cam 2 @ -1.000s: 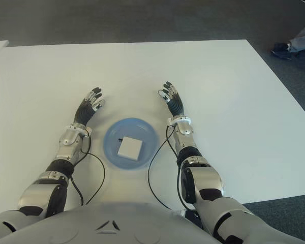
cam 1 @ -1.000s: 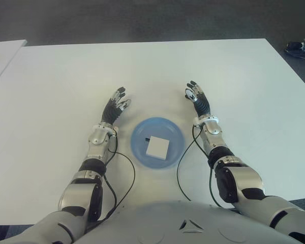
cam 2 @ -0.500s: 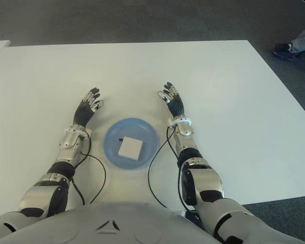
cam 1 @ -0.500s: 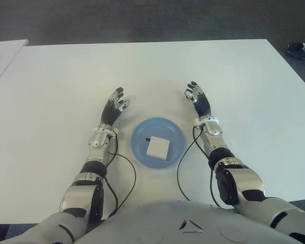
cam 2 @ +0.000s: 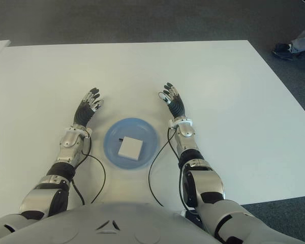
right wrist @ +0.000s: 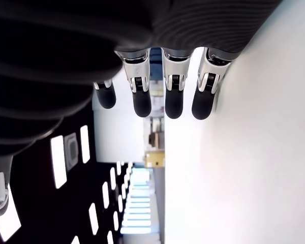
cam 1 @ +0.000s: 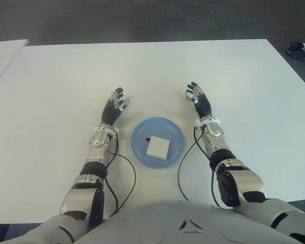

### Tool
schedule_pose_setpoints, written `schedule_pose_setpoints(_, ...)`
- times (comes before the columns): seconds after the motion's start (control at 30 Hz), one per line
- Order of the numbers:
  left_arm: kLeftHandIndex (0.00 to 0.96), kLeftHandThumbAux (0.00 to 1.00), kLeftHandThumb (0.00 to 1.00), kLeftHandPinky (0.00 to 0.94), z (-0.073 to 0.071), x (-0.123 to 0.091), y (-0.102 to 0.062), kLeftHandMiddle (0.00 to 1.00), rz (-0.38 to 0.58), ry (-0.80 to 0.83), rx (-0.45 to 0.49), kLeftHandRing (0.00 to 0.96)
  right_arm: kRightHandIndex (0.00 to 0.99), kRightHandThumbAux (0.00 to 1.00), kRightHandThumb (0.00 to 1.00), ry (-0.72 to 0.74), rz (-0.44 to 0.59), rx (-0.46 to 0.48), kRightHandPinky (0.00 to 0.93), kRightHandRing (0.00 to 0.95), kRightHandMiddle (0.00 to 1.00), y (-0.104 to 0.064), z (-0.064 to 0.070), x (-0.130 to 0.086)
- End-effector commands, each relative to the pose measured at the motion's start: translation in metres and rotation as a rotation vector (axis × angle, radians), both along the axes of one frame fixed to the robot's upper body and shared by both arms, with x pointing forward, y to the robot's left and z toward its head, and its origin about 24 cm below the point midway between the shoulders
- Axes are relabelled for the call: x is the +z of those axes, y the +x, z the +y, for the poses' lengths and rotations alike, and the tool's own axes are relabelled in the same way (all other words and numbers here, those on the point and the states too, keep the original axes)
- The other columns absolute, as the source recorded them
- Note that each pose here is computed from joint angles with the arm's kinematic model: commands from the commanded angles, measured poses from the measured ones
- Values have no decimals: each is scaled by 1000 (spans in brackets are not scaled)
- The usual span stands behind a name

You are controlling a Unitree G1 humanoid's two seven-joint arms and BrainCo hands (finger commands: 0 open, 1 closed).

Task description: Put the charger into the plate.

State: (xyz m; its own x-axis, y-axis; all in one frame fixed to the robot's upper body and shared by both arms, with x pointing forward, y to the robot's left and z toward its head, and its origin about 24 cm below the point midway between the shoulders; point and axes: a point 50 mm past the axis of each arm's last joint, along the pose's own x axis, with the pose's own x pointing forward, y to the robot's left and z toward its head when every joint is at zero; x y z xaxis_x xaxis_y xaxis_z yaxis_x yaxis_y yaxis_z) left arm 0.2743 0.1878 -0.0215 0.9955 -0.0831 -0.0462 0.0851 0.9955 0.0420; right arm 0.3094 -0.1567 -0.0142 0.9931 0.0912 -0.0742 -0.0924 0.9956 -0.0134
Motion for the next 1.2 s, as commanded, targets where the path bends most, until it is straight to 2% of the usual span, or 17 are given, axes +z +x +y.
schedule_pose_setpoints(0.03, 0, 605, 144, 76, 0, -13, -6, 32, 106, -32, -37, 38, 34, 492, 0, -16, 201, -33, 55, 94, 119, -28, -10, -38)
schedule_pose_setpoints(0.73, 0, 585, 103, 61, 0, -11, 2, 35, 159, -62, -66, 37, 29, 495, 0, -29, 194, -31, 49, 99, 133, -29, -12, -38)
schedule_pose_setpoints(1.2, 0, 584, 114, 70, -2, -11, 6, 28, 170, -77, -86, 30, 29, 504, 0, -24, 199, -24, 47, 96, 129, -30, -12, -38)
